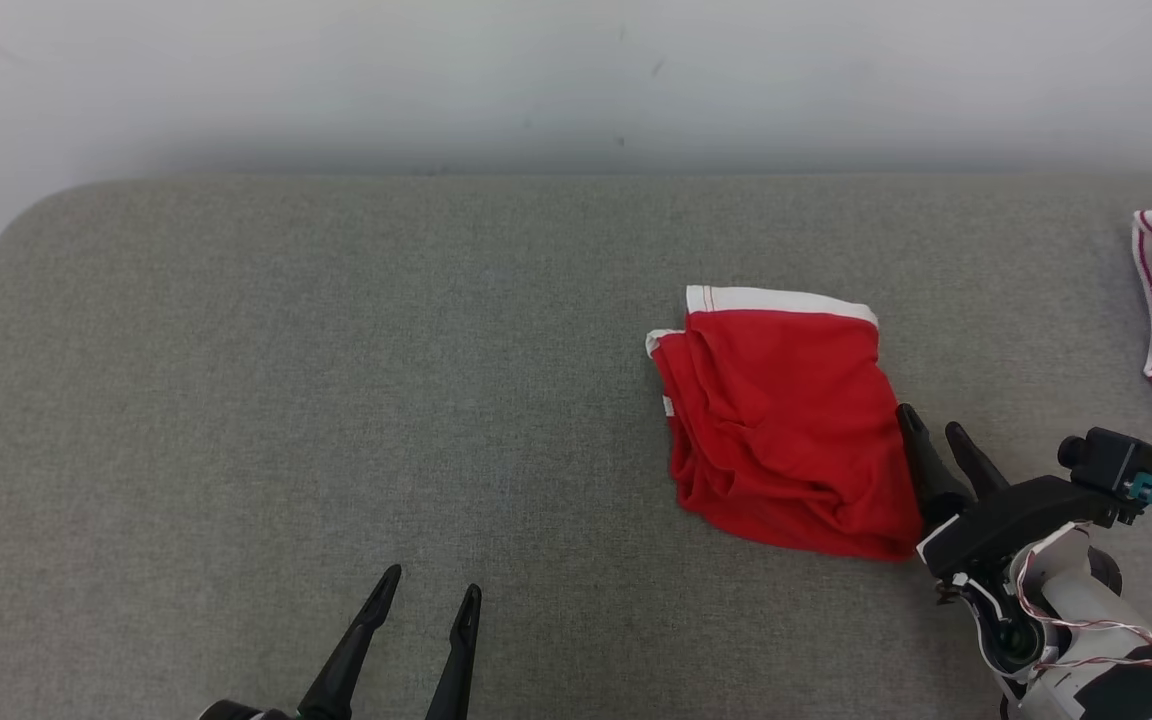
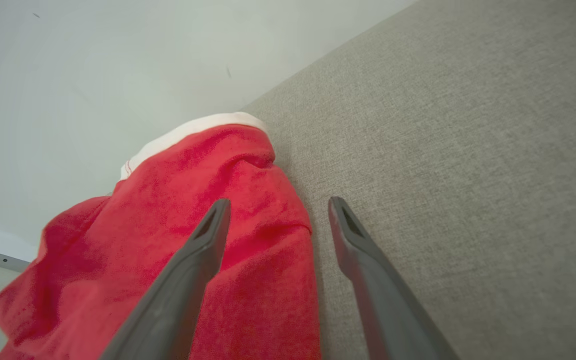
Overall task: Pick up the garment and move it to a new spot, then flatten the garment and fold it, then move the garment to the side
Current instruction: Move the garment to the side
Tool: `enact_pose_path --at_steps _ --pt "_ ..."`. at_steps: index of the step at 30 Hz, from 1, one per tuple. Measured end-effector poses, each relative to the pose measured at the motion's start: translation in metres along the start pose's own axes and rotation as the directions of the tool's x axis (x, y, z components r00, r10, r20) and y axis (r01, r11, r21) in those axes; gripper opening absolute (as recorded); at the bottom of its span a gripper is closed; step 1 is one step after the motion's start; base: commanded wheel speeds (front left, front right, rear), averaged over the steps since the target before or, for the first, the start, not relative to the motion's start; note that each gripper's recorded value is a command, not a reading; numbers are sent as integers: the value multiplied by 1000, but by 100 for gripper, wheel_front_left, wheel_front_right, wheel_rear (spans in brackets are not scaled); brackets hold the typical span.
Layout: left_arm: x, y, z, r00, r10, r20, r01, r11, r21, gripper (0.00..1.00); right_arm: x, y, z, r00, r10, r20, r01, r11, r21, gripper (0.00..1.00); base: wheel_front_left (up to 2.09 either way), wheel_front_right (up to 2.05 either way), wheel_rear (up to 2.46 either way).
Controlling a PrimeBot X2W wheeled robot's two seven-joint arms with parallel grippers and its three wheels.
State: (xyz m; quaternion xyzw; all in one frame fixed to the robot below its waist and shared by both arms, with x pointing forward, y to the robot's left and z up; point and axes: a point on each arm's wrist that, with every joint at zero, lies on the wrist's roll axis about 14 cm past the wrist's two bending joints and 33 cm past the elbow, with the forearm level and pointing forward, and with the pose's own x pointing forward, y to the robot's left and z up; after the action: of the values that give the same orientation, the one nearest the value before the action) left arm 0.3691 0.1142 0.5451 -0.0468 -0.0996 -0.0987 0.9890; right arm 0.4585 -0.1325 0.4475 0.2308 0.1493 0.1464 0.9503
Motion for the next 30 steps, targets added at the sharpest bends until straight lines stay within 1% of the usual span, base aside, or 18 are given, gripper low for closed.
enact_pose_path --at_steps 3,7,10,11,12,13,17,22,24,26,30 --pt "6 4 -7 1000 6 -17 -6 1000 5 100 13 -8 -12 999 -14 -45 15 1000 15 100 0 0 0" --pt "10 9 -13 999 15 -31 -15 1000 9 100 21 -13 -31 994 -27 -103 30 999 31 100 0 0 0" --pt "11 11 -16 999 19 -37 -19 1000 12 100 26 -12 -40 990 -19 -143 25 999 39 100 0 0 0" --pt "11 12 -16 999 21 -37 -21 1000 14 100 26 -12 -42 989 -17 -149 23 999 38 67 0 0 0" --pt "12 13 -16 999 21 -37 -21 1000 16 100 27 -11 -44 988 -14 -153 20 999 37 32 0 0 0" --pt "13 13 -16 999 22 -36 -21 1000 18 100 28 -10 -44 988 -10 -153 16 999 36 0 0 0 0" --pt "15 14 -17 999 23 -36 -23 1000 21 100 31 -3 -46 988 18 -153 -15 1000 18 0 0 0 0" --pt "21 9 -16 1000 3 -27 -3 1000 18 100 31 -1 -39 989 42 -141 -52 997 -65 0 0 0 0" --pt "25 4 -17 1000 -14 -23 14 1000 15 100 34 -2 -26 992 52 -114 -64 992 -112 0 0 0 0" --pt "29 -1 -17 999 -34 -18 34 999 14 100 37 -3 -2 997 58 -54 -65 986 -156 0 0 0 0" --pt "42 -15 -18 996 -91 -2 91 996 5 100 34 -12 30 998 48 37 -39 973 -226 0 0 0 0"
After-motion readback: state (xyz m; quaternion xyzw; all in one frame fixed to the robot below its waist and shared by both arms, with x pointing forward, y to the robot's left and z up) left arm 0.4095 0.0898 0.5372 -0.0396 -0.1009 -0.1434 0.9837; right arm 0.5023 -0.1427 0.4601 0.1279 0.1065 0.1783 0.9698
